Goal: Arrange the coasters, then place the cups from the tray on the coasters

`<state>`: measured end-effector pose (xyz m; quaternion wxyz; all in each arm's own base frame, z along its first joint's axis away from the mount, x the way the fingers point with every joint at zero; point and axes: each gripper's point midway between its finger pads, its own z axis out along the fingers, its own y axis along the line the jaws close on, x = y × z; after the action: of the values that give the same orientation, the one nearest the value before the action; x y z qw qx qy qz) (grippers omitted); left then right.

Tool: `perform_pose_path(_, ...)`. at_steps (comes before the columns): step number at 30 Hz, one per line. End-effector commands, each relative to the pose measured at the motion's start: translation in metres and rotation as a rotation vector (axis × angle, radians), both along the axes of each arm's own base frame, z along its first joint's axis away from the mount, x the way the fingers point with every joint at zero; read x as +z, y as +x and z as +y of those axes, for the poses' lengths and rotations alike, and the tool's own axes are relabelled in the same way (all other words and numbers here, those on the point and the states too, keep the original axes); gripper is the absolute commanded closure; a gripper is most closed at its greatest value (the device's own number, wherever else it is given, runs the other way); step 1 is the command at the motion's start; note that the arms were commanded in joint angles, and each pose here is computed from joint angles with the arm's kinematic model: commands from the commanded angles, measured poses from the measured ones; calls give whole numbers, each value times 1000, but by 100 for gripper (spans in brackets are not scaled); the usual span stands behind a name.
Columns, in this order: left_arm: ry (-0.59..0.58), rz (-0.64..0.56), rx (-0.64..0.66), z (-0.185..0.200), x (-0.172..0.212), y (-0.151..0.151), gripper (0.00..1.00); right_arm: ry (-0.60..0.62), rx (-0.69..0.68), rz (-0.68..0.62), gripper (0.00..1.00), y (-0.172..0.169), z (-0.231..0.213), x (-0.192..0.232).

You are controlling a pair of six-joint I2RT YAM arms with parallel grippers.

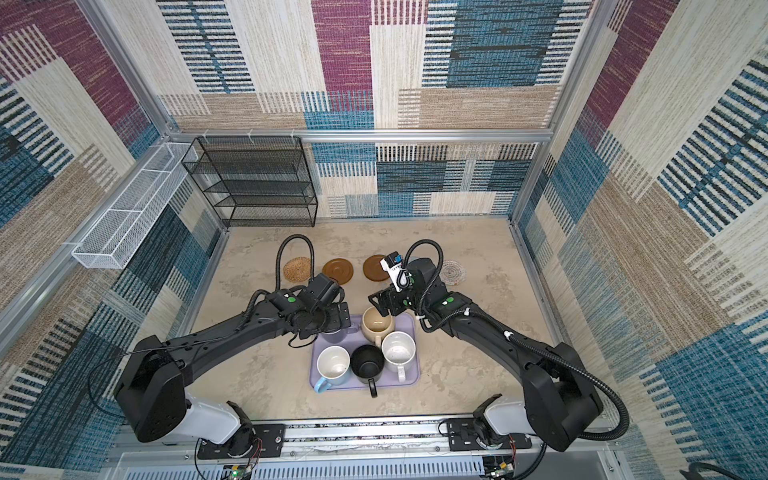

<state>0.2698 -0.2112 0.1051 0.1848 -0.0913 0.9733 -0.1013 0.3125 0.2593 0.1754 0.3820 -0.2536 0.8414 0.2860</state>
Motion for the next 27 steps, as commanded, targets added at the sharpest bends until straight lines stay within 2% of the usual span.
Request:
perform_pose_path(1, 62, 10, 14, 9, -3, 0, 0, -11, -12, -13, 14, 3, -1, -1)
perform_pose_path(6, 147, 18, 28, 19, -8, 0, 0, -13, -12, 1, 14, 4, 0, -3)
perform_pose_path(21, 196, 34, 20, 15, -22, -5, 0, -28, -23, 18, 14, 6, -1, -12)
perform_pose_path(27, 157, 52, -38, 2, -23, -6, 0, -35, -28, 22, 14, 7, -2, -15)
